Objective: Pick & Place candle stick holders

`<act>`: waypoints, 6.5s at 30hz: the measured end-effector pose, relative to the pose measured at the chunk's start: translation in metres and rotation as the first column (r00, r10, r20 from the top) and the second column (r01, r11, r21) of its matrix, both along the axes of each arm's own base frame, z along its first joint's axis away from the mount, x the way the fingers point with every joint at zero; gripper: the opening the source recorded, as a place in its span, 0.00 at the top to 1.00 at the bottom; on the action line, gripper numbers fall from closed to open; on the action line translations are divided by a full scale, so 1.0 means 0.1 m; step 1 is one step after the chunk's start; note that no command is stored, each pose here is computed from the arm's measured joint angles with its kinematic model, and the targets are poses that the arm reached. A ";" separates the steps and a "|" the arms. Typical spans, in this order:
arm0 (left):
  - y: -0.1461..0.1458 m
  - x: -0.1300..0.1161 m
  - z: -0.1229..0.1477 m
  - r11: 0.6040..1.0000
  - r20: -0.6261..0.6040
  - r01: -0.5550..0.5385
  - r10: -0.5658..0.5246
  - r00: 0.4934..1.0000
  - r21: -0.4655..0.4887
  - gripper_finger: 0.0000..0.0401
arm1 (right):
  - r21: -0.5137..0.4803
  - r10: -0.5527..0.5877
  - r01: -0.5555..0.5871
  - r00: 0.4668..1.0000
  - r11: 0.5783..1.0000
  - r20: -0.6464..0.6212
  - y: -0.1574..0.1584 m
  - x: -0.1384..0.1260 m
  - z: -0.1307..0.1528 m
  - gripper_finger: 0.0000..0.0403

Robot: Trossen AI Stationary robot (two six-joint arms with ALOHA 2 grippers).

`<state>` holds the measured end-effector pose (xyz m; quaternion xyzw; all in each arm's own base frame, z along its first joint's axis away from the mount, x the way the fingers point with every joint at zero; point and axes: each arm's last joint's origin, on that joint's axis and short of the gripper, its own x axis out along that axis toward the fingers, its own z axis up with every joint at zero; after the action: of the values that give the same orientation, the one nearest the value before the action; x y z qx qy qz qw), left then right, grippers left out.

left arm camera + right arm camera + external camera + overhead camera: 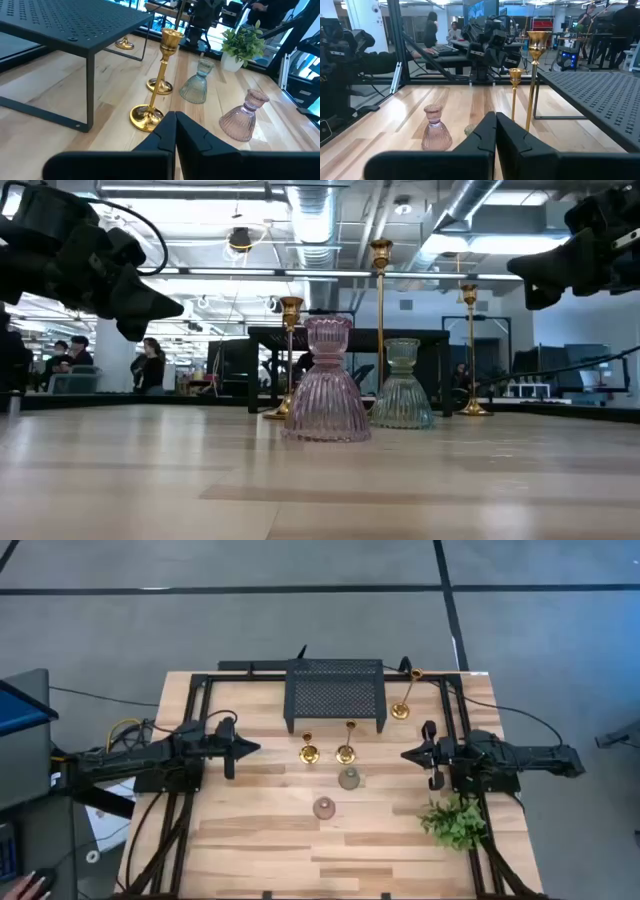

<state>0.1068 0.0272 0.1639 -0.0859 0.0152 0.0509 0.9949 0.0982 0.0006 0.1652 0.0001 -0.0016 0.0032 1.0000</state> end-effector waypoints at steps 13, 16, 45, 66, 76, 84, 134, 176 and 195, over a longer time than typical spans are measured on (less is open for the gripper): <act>0.00 0.00 0.00 1.000 0.000 0.000 0.000 1.000 0.000 0.99 | 0.000 0.000 0.000 1.000 1.000 0.000 0.00 0.00 0.00 1.00; 0.00 0.00 0.00 1.000 0.000 0.000 0.000 1.000 0.000 0.99 | 0.000 0.000 0.000 1.000 1.000 0.000 0.00 0.00 0.00 1.00; 0.00 0.00 0.00 1.000 0.000 0.000 0.000 1.000 0.000 0.99 | 0.000 0.000 0.000 1.000 1.000 0.000 0.00 0.00 0.00 1.00; 0.00 0.00 0.00 1.000 -0.003 0.001 -0.001 1.000 0.026 0.99 | -0.079 -0.002 0.002 1.000 0.997 0.000 0.00 0.00 0.00 1.00; 0.00 0.00 0.00 1.000 -0.001 0.001 -0.001 1.000 0.027 0.99 | -0.076 -0.004 0.004 1.000 0.997 0.001 0.00 0.00 0.00 1.00; 0.00 0.00 0.01 1.000 0.008 0.001 -0.001 1.000 0.030 0.99 | 0.026 -0.003 0.003 1.000 1.000 0.001 0.00 0.00 0.00 1.00; 0.00 0.00 0.07 0.999 0.065 -0.001 -0.002 0.998 0.052 0.99 | 0.089 -0.391 0.388 0.920 0.917 0.011 -0.12 -0.06 0.15 1.00; 0.01 0.00 0.09 0.994 0.079 -0.031 0.023 0.997 0.104 0.99 | 0.033 -0.768 0.782 0.617 0.622 -0.171 -0.70 0.03 0.02 0.69; 0.01 0.00 0.09 0.994 0.079 -0.031 0.023 0.997 0.104 0.99 | 0.096 -0.816 0.819 0.573 0.566 -0.074 -0.89 0.15 0.07 0.49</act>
<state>0.1067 0.0279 0.1726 -0.0354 -0.0271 0.0616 0.9971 0.1136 -0.0881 0.1727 0.0595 0.0090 -0.4593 0.8862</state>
